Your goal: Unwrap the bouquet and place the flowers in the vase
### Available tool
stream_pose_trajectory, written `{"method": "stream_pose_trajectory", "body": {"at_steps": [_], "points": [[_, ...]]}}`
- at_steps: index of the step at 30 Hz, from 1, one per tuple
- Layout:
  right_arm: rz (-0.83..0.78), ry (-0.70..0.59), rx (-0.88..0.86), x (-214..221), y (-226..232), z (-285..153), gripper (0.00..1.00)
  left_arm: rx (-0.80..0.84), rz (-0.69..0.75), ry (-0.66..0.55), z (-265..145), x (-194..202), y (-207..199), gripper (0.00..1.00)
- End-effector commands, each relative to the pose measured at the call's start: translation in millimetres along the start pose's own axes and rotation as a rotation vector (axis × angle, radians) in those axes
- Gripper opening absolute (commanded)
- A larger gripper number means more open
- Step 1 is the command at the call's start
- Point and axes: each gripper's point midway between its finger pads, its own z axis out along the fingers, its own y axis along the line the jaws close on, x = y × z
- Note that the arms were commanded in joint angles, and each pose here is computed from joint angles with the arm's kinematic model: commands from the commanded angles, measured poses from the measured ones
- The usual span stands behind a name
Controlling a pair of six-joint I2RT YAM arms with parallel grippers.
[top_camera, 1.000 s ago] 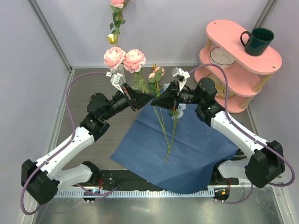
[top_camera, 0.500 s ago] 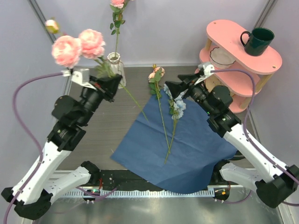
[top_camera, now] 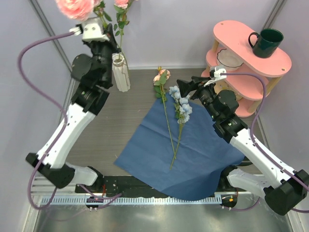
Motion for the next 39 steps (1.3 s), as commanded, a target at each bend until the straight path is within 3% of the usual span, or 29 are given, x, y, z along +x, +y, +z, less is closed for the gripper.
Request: {"method": "stream_pose_trajectory", "body": {"at_steps": [1,3,5,17,39], "points": [[0.011,-0.072,-0.012,-19.6,4.1,-0.6,0.80,-0.098,0.070,-0.077,34.4,-22.7,11.2,0.00],[0.004,-0.069,0.003,-18.9,1.1,-0.3,0.80,-0.115,0.102,-0.104,45.6,-34.7,14.9,0.00],[-0.002,-0.069,0.011,-18.6,-0.6,-0.7,0.80,-0.141,0.140,-0.088,59.6,-20.6,16.0,0.00],[-0.027,-0.060,0.040,-13.6,-7.5,1.5,0.80,-0.183,0.085,-0.131,103.1,-11.9,44.1,0.00],[-0.044,-0.039,0.062,-4.1,-13.8,6.1,0.80,-0.230,0.117,0.026,127.5,93.9,56.3,0.00]]}}
